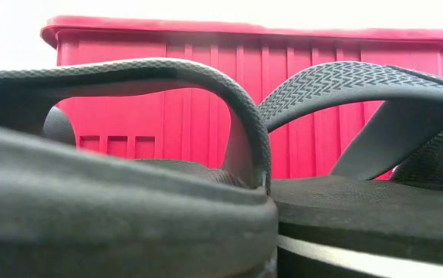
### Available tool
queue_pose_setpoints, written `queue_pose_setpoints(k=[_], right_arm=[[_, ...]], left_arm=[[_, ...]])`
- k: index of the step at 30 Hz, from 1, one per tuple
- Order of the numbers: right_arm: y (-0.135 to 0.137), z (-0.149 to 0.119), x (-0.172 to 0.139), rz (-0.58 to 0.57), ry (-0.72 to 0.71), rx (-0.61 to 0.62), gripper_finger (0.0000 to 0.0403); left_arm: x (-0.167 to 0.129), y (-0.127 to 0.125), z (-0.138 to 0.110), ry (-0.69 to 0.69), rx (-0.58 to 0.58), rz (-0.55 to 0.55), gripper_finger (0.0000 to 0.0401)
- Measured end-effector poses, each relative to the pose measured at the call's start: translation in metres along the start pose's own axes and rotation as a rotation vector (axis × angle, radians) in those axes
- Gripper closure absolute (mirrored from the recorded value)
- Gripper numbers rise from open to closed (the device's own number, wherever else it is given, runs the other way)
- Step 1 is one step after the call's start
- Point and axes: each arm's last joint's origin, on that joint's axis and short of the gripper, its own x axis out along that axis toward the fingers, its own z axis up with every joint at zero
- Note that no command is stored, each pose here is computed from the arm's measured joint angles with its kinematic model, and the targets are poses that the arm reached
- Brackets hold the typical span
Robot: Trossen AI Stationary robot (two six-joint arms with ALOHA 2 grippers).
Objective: Pick and place slides into bin
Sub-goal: Put the left black slide into the red container
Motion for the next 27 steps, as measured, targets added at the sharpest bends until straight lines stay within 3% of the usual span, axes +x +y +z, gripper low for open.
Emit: queue_pose_setpoints(k=[12, 16, 20, 27], right_arm=[[-0.001, 0.002, 0.006, -0.005, -0.021, -0.045, 0.0403], [-0.001, 0.001, 0.006, -0.009, -0.016, 0.03, 0.0403], [-0.003, 0.001, 0.006, -0.083, -0.004, 0.062, 0.0403], [-0.009, 0.003, 0.005, -0.267, 0.005, 0.053, 0.0403]], left_arm=[[0.0, 0.004, -0.007, 0.059, -0.016, 0.137, 0.038], [-0.005, 0.005, -0.004, 0.127, -0.025, 0.197, 0.038], [-0.006, 0.005, 0.01, 0.224, -0.025, 0.272, 0.0389], [0.012, 0.008, 0.036, 0.392, -0.026, 0.291, 0.0399]])
